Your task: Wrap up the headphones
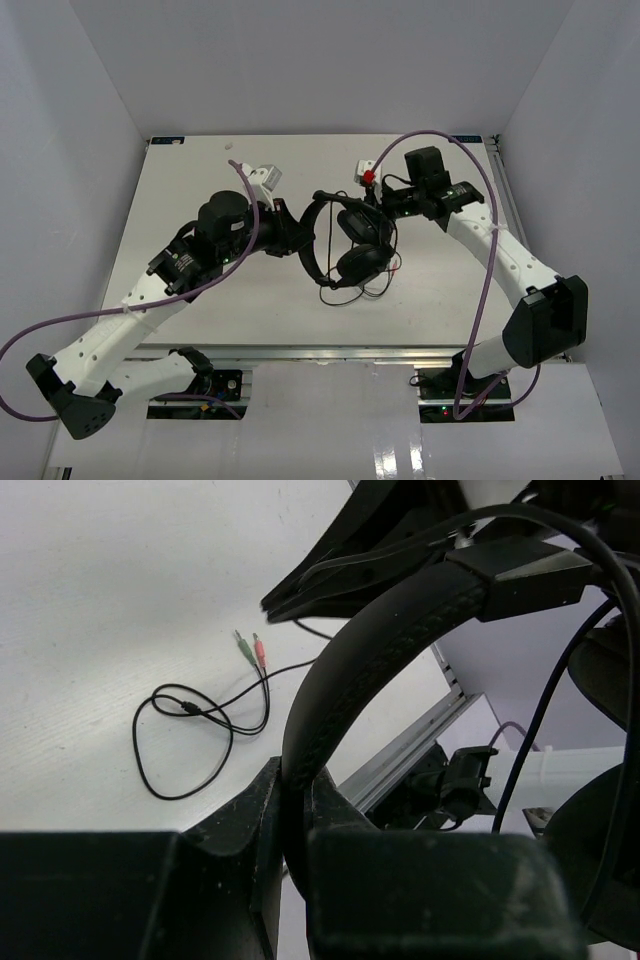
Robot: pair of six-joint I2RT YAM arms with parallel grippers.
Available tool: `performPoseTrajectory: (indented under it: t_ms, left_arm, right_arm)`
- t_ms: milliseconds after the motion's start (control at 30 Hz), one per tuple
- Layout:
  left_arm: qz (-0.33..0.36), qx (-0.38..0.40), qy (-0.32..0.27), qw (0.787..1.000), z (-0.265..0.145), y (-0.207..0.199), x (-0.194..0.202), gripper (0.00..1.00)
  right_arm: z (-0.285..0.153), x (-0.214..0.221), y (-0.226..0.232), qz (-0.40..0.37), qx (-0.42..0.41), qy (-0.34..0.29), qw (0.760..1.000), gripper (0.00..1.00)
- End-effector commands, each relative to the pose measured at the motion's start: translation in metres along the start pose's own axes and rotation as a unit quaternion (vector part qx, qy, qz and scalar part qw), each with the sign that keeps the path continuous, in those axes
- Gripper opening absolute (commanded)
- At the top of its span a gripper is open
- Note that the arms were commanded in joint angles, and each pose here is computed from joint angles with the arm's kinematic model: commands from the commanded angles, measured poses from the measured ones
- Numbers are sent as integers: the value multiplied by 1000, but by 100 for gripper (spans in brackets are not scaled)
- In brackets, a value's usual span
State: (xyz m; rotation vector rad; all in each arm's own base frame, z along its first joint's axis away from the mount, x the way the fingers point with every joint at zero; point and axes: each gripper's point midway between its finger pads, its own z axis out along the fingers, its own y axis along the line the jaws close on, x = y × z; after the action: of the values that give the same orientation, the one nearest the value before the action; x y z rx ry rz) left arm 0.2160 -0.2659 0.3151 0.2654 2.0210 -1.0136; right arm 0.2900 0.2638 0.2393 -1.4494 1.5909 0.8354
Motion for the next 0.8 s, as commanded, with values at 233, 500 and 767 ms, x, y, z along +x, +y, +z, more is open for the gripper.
performPoseTrajectory:
  t_ms: [233,500,767]
  left_arm:
    - [-35,13,-85,996,-42,-43,-71,0]
    - [-70,-65,-163,982,-63,-23,-106,0]
    - [-113,-130,-239,955,-73,0,-133,0]
  right_arm:
    - [29,19,50,99,-109,-117,982,26]
    - [26,36,73,90,-124,-131,980,25]
    - [21,34,93,79,-145,-136,977,18]
